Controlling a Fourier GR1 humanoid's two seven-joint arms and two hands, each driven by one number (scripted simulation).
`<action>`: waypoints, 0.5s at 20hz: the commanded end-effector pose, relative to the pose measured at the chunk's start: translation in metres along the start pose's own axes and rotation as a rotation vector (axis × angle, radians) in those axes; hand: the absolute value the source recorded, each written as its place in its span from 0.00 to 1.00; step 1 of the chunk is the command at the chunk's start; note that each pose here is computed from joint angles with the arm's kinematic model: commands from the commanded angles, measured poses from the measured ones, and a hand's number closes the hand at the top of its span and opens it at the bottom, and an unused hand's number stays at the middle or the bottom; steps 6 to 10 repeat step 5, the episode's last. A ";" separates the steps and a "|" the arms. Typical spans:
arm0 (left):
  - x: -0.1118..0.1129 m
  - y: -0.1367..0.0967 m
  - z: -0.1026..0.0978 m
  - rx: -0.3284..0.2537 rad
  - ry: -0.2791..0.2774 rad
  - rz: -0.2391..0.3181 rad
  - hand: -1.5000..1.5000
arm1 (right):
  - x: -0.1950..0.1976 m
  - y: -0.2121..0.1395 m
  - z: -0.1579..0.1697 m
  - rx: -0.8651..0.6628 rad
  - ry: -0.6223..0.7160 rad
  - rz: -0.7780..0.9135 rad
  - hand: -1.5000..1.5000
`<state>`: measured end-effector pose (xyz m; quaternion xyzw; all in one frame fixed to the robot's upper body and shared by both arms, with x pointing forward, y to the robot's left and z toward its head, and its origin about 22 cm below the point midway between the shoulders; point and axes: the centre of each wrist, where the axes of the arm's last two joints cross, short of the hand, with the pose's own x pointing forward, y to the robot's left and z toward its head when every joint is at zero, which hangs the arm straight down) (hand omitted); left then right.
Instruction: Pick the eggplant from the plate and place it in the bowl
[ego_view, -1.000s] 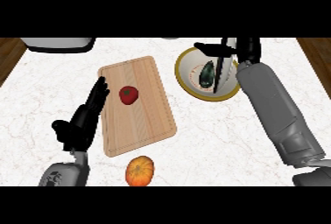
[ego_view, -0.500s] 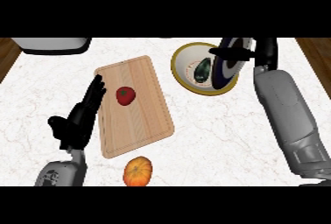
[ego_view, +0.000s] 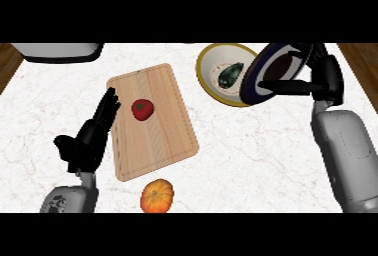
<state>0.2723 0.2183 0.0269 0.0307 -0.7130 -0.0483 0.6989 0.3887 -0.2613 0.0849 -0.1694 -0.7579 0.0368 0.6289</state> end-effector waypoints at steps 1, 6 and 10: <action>0.011 0.004 -0.013 0.000 0.000 -0.003 0.50 | -0.028 -0.025 0.014 0.042 -0.009 -0.017 0.00; -0.001 -0.009 -0.005 0.003 -0.028 -0.009 0.50 | -0.022 -0.032 0.029 0.027 -0.004 -0.020 0.00; -0.001 -0.009 -0.005 0.003 -0.028 -0.009 0.50 | -0.022 -0.032 0.029 0.027 -0.004 -0.020 0.00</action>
